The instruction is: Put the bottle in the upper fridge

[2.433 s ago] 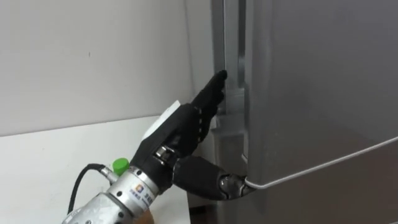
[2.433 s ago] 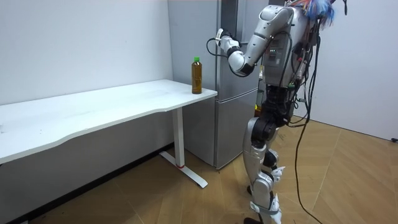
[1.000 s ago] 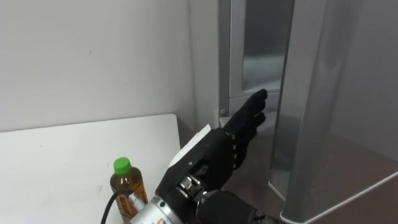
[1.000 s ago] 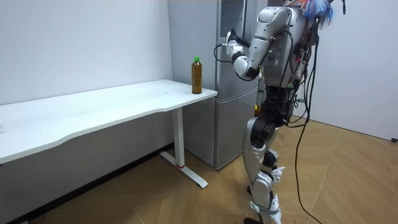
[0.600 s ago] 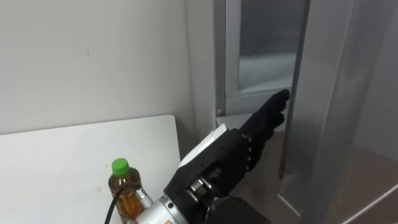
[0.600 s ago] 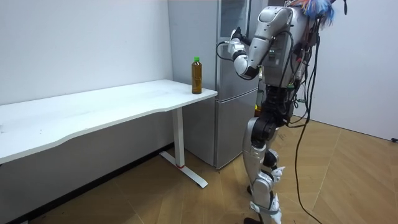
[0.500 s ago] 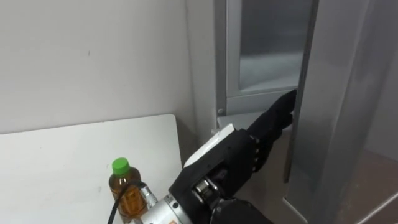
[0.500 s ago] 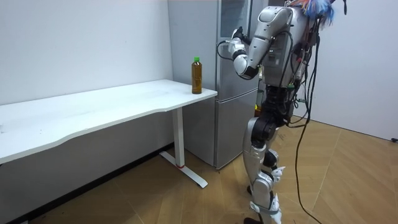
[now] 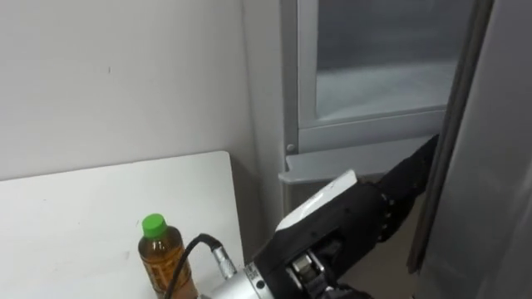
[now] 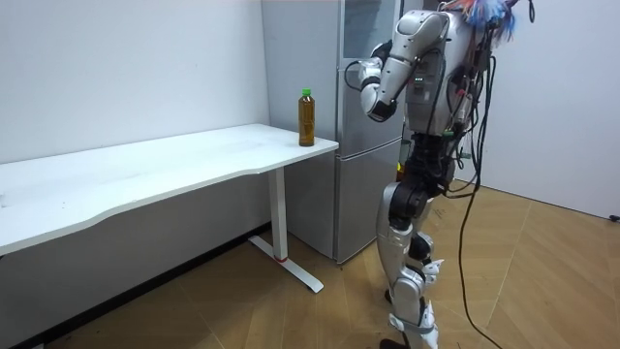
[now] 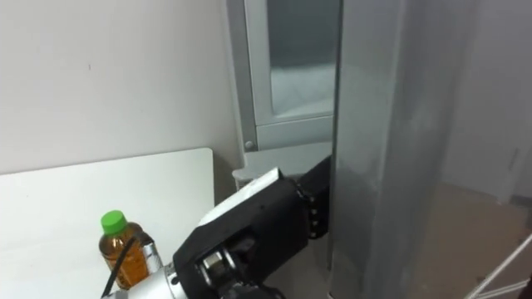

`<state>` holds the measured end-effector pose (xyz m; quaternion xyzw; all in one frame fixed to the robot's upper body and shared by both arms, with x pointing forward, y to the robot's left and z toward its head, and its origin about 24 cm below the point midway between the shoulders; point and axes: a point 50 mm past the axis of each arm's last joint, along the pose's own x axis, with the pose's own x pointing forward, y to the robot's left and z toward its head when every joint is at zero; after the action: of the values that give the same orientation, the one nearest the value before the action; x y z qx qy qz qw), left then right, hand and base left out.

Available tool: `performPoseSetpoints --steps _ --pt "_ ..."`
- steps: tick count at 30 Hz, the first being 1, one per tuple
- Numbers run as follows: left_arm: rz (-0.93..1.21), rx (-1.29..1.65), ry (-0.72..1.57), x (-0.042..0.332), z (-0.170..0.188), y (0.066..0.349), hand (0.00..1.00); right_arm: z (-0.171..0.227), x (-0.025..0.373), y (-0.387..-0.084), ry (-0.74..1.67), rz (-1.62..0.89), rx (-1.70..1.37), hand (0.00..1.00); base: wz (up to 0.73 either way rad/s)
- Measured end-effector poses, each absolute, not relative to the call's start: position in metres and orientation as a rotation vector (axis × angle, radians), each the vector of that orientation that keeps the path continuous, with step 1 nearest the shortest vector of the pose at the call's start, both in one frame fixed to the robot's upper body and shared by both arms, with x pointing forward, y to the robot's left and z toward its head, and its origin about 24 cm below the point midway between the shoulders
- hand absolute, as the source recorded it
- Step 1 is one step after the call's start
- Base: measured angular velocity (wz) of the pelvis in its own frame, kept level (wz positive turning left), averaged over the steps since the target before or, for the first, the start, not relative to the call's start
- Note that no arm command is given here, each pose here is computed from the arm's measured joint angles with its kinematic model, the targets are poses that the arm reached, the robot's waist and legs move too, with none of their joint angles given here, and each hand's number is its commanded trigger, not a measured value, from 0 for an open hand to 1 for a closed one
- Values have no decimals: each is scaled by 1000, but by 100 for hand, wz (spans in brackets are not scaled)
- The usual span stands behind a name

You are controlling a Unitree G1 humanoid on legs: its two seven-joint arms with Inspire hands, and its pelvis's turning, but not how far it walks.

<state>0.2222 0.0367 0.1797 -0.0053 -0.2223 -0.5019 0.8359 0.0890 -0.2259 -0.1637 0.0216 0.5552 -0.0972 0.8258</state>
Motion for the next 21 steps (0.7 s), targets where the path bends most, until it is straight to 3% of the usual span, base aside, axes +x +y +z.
performPoseSetpoints --steps 21 --pt "-1174 -59 -490 207 179 13 0 -164 92 -223 1174 -201 59 0 -4"
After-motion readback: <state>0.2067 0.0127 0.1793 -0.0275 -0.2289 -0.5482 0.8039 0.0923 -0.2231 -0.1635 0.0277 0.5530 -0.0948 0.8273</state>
